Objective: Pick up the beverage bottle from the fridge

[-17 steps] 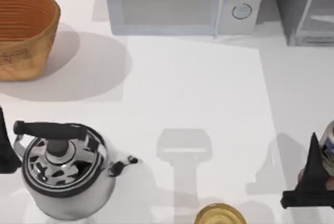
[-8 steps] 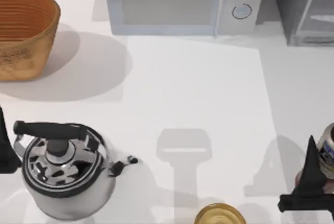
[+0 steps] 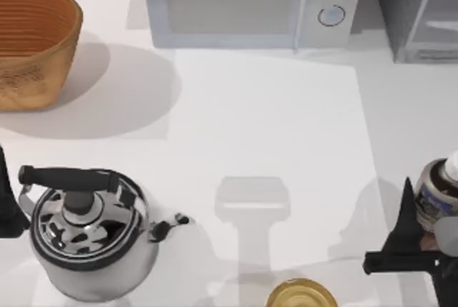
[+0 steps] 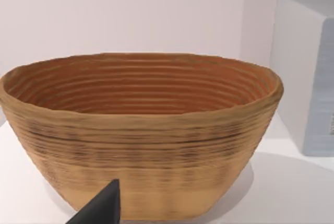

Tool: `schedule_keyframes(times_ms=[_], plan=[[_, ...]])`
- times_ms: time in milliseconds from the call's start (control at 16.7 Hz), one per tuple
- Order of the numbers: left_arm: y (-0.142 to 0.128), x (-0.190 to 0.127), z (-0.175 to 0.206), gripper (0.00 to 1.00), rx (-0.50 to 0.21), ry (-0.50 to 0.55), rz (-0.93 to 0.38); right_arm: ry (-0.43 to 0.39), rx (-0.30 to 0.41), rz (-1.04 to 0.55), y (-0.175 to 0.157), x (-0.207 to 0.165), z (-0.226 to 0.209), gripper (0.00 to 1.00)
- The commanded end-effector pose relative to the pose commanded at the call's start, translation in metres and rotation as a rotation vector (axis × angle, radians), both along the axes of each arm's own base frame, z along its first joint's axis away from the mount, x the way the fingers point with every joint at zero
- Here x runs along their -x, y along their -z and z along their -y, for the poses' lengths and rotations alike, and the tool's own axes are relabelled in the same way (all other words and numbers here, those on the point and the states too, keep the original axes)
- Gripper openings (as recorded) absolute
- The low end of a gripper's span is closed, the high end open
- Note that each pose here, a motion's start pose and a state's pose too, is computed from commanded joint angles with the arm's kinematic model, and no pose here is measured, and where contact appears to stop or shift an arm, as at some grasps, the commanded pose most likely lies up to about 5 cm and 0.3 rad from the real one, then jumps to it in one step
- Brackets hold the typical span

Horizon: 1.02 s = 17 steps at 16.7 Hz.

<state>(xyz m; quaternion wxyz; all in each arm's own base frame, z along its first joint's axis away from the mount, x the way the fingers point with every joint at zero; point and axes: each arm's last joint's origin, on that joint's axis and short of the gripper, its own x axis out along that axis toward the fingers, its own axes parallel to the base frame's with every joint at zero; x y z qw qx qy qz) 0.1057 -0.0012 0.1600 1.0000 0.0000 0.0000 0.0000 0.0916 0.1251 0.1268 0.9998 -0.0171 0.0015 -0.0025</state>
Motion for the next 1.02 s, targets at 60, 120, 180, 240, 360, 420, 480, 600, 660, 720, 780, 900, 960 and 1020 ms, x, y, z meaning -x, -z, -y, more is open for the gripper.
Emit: schedule_keyframes(times_ms=[60,120,180,240,360,420,480,600,660,720,780,900,960,1020], plan=[[0.0,0.0,0.0,1.0,0.0,0.0,0.0,-0.001,-0.005,0.002,0.003,-0.004,0.0,0.0],[0.0,0.0,0.0,1.0,0.0,0.0,0.0,-0.002,-0.009,0.003,0.007,-0.009,0.0,0.0],[0.0,0.0,0.0,1.0,0.0,0.0,0.0,-0.002,-0.012,0.004,0.01,-0.013,0.001,0.0],[0.0,0.0,0.0,1.0,0.0,0.0,0.0,-0.003,-0.015,0.004,0.012,-0.016,0.002,0.0],[0.0,0.0,0.0,1.0,0.0,0.0,0.0,-0.003,-0.019,0.005,0.016,-0.022,0.004,0.0],[0.0,0.0,0.0,1.0,0.0,0.0,0.0,-0.003,-0.02,0.006,0.017,-0.024,0.005,0.0],[0.0,0.0,0.0,1.0,0.0,0.0,0.0,-0.004,-0.021,0.006,0.018,-0.026,0.006,0.0],[0.0,0.0,0.0,1.0,0.0,0.0,0.0,-0.004,-0.021,0.006,0.018,-0.026,0.006,0.0],[0.0,0.0,0.0,1.0,0.0,0.0,0.0,-0.004,-0.021,0.006,0.018,-0.026,0.006,0.0],[0.0,0.0,0.0,1.0,0.0,0.0,0.0,-0.004,-0.021,0.006,0.018,-0.026,0.006,0.0],[0.0,0.0,0.0,1.0,0.0,0.0,0.0,-0.004,-0.021,0.006,0.018,-0.026,0.006,0.08],[0.0,0.0,0.0,1.0,0.0,0.0,0.0,-0.004,-0.021,0.006,0.018,-0.026,0.006,0.23],[0.0,0.0,0.0,1.0,0.0,0.0,0.0,-0.004,-0.021,0.006,0.018,-0.026,0.006,0.3],[0.0,0.0,0.0,1.0,0.0,0.0,0.0,-0.004,-0.021,0.006,0.018,-0.026,0.006,0.38]])
